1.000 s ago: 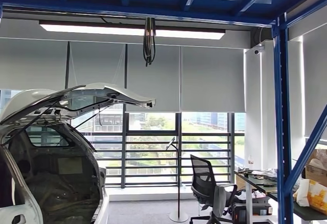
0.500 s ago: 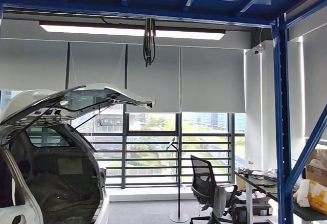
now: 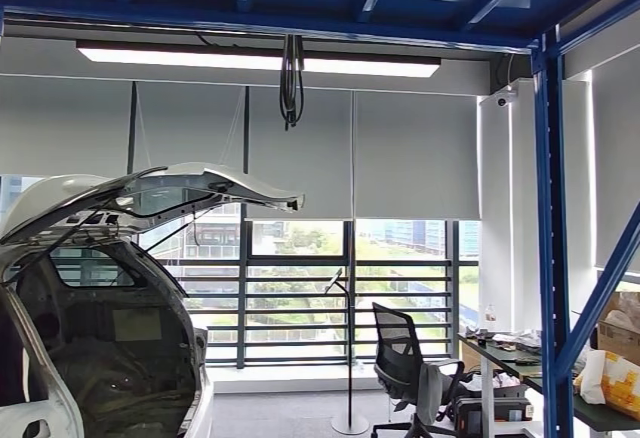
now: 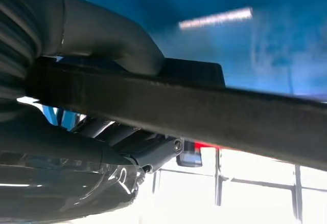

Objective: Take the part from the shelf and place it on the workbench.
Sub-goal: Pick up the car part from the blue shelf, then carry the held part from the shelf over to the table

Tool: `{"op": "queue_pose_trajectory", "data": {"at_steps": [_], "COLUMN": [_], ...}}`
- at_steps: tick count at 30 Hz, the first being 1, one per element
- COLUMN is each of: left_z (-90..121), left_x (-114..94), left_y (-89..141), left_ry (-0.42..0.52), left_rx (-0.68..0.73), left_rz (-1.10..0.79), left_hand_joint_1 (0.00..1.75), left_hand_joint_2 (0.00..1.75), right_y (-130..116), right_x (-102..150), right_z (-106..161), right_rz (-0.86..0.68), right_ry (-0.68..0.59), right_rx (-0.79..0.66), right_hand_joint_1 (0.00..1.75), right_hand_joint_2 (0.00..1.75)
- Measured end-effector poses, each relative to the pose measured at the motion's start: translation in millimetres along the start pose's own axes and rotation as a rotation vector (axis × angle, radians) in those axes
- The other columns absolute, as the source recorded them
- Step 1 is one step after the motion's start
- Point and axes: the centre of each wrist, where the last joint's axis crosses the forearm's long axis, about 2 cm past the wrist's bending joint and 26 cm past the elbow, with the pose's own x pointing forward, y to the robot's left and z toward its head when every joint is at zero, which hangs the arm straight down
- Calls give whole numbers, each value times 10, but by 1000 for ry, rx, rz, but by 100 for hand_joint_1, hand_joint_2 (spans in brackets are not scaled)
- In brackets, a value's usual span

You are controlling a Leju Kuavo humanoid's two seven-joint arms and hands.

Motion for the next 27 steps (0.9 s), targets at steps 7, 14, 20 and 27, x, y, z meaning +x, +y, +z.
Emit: {"op": "queue_pose_trajectory", "data": {"at_steps": [7, 14, 20, 27], "left_z": [7, 17, 34, 53], "left_x": [-16, -37, -71, -109], "left_y": [9, 11, 27, 42], "left_ry": [-58, -117, -32, 58], "left_rx": [17, 78, 102, 133], "left_rz": [36, 68, 10, -22], "left_hand_joint_1": [0, 0, 0, 0], "left_hand_joint_2": [175, 175, 175, 175], "right_y": [-427, -1065, -1274, -1414], "right_x": [97, 310, 430, 530], "right_z": [127, 601, 820, 870], "right_rz": [-528, -1162, -1371, -1410], "right_ry": [-189, -547, -882, -992], "right_rx": [-200, -513, -542, -526], "right_hand_joint_1": [175, 175, 175, 175], "right_hand_joint_2": [175, 175, 175, 175]}}
